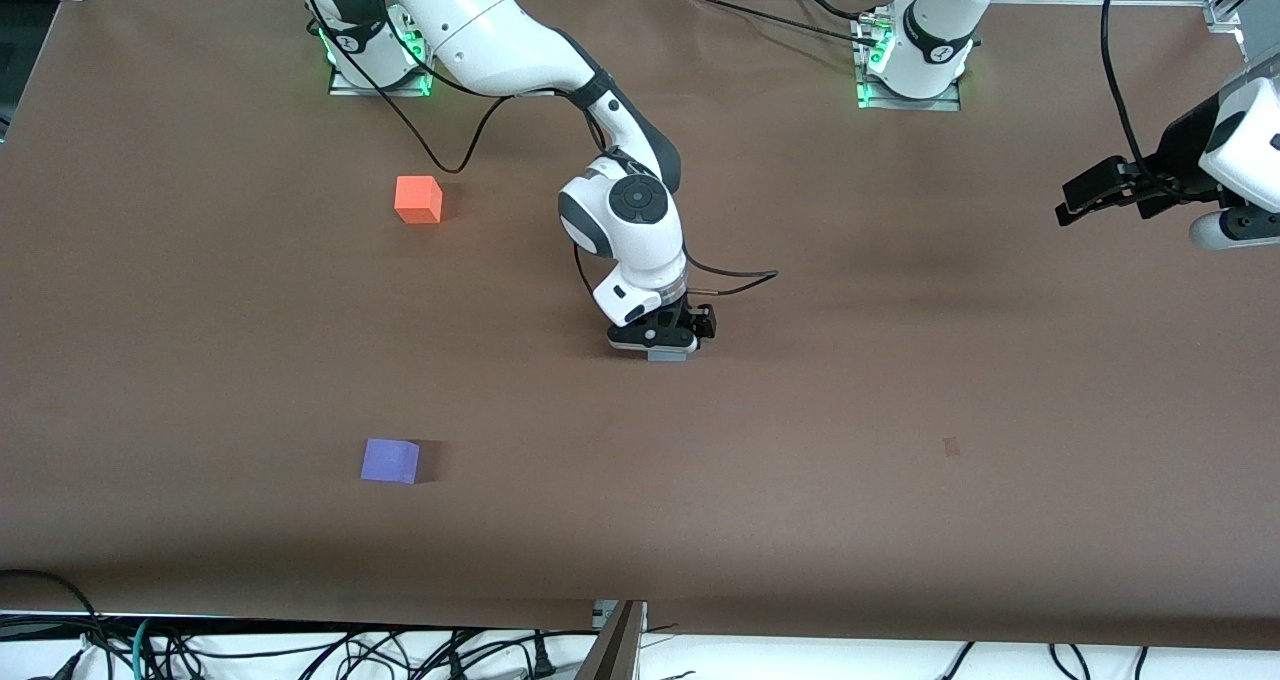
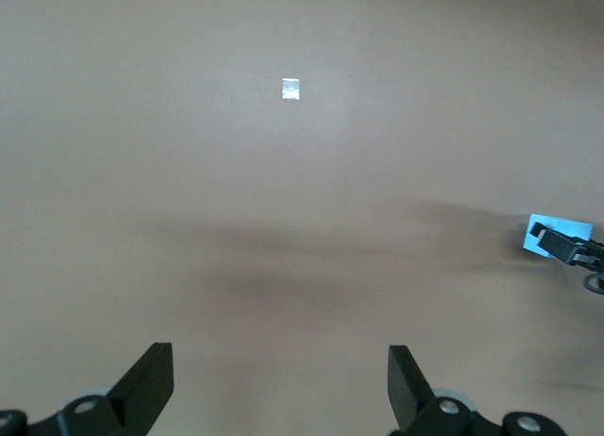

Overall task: Place blue block between orange and purple blocks
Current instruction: 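Carry the light-blue cube with the right gripper toward the orange cube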

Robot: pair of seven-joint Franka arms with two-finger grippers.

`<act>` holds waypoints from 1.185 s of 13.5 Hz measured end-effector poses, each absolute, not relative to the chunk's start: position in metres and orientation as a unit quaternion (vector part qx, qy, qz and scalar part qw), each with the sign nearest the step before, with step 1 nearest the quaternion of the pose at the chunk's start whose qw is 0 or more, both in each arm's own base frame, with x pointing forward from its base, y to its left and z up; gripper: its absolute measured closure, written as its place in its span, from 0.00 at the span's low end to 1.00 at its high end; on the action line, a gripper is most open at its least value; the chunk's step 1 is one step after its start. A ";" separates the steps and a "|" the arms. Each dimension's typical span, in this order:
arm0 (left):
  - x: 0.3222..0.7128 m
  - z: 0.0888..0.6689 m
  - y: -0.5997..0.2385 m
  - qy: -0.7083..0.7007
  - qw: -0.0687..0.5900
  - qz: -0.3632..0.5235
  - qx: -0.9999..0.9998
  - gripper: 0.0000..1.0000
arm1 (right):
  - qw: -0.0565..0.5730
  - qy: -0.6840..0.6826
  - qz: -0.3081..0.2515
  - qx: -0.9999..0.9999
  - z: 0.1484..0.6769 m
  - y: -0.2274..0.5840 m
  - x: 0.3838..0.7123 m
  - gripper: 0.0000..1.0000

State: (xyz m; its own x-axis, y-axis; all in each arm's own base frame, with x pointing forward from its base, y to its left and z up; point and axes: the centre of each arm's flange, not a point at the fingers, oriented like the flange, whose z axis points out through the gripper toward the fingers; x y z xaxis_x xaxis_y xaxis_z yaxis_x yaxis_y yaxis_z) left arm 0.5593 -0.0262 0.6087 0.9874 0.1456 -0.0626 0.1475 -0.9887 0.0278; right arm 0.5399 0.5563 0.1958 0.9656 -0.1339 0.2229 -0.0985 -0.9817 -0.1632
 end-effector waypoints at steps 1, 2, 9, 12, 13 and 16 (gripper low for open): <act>0.559 0.609 -0.028 0.069 0.004 -0.030 0.997 0.00 | 0.074 0.056 -0.119 -0.989 0.196 0.556 0.540 0.27; 0.557 0.608 -0.030 0.066 -0.003 -0.035 0.997 0.00 | 0.073 0.050 -0.122 -0.989 0.198 0.556 0.542 0.38; 0.549 0.602 -0.023 0.060 -0.008 -0.072 0.996 0.00 | -0.014 -0.018 -0.074 -0.997 0.282 0.439 0.614 0.38; 0.550 0.603 -0.026 0.057 -0.007 -0.070 0.996 0.00 | 0.002 -0.054 -0.032 -0.998 0.302 0.301 0.633 0.38; 0.550 0.604 -0.027 0.056 -0.007 -0.070 0.996 0.00 | 0.006 -0.056 -0.025 -0.998 0.296 0.257 0.627 0.38; 0.551 0.604 -0.027 0.056 -0.007 -0.069 0.996 0.00 | 0.001 -0.046 -0.024 -0.999 0.254 0.171 0.576 0.38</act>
State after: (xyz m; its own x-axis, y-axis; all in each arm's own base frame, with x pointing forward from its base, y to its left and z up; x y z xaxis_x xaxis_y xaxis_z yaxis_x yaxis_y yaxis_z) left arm 0.5505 -0.0271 0.6043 0.9843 0.1120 -0.1366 0.1101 -0.9937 -0.0215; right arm 0.5758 0.1712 0.2541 0.9945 0.0925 0.0486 0.0926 -0.9957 0.0007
